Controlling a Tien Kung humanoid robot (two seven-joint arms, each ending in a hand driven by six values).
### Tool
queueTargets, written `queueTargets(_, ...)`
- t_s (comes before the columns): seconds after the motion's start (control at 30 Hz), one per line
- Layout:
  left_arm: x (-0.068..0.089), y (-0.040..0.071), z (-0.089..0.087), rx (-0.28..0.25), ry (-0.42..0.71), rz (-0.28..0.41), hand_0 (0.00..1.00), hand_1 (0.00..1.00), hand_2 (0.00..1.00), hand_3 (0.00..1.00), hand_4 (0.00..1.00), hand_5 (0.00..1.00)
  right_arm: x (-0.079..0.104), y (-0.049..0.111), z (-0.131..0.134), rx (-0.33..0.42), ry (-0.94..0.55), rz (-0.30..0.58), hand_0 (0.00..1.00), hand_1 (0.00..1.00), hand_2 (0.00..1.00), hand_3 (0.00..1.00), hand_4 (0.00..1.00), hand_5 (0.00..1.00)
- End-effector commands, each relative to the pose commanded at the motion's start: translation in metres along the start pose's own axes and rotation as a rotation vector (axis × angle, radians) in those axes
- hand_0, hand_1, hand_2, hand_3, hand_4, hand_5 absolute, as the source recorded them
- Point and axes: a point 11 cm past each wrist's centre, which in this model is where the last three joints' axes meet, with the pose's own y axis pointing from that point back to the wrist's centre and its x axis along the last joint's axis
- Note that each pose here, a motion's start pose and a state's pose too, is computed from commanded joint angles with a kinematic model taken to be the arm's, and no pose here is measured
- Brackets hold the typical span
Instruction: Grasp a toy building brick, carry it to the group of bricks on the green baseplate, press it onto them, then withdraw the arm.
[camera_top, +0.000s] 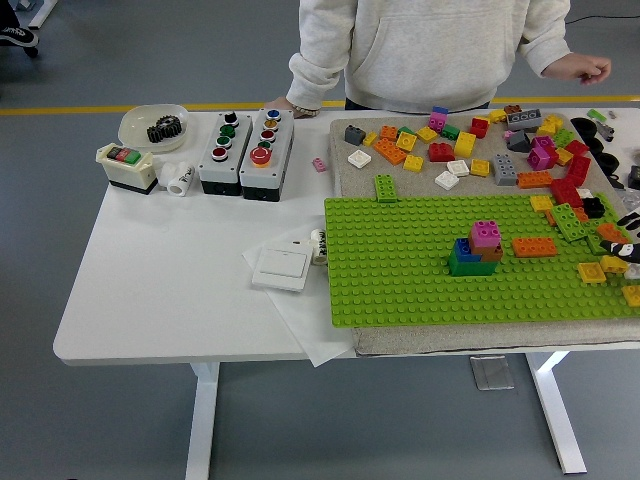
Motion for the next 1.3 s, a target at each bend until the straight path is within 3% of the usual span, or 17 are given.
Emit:
queueTargets(0.07,0.001,0.000,0.000,-0.001,0.000,0.001,0.873,0.878,0.888,0.656,0.745,0.631,-0.003,-0.001,-0.002,0.001,0.004,-0.007,0.578,0.607,0.642,0.620,0.864,0.468)
queueTargets(0.1,0.001,0.000,0.001,-0.001,-0.001,0.001,0.873,0.876,0.888,0.656,0.747,0.634,-0.004,-0.002,-0.002,0.001,0.003,-0.007,0.648,0.635,0.661,0.622,0.862,0.483)
queueTargets(0.3,0.004,0.001,0.001,-0.004,-0.005,0.006,0.871,0.876,0.886,0.655,0.744,0.631,-0.006,-0.003,-0.003,-0.003,-0.010,0.003,0.657,0.647,0.679,0.629,0.861,0.494)
queueTargets(0.87,0.008,0.002,0.002,-0.005,-0.018,0.011,0.867,0.874,0.882,0.654,0.744,0.632,-0.001,-0.003,0.001,-0.015,-0.058,0.039,0.613,0.634,0.676,0.631,0.857,0.501)
queueTargets(0.9,0.008,0.002,0.002,-0.006,-0.019,0.011,0.867,0.873,0.881,0.655,0.742,0.630,-0.004,-0.002,0.002,-0.021,-0.064,0.024,0.743,0.727,0.748,0.718,0.872,0.492)
queueTargets(1.3,0.012,0.003,0.004,-0.011,-0.022,0.017,0.866,0.873,0.881,0.655,0.743,0.633,-0.021,-0.002,0.001,-0.023,-0.080,-0.035,0.793,0.766,0.772,0.757,0.878,0.498)
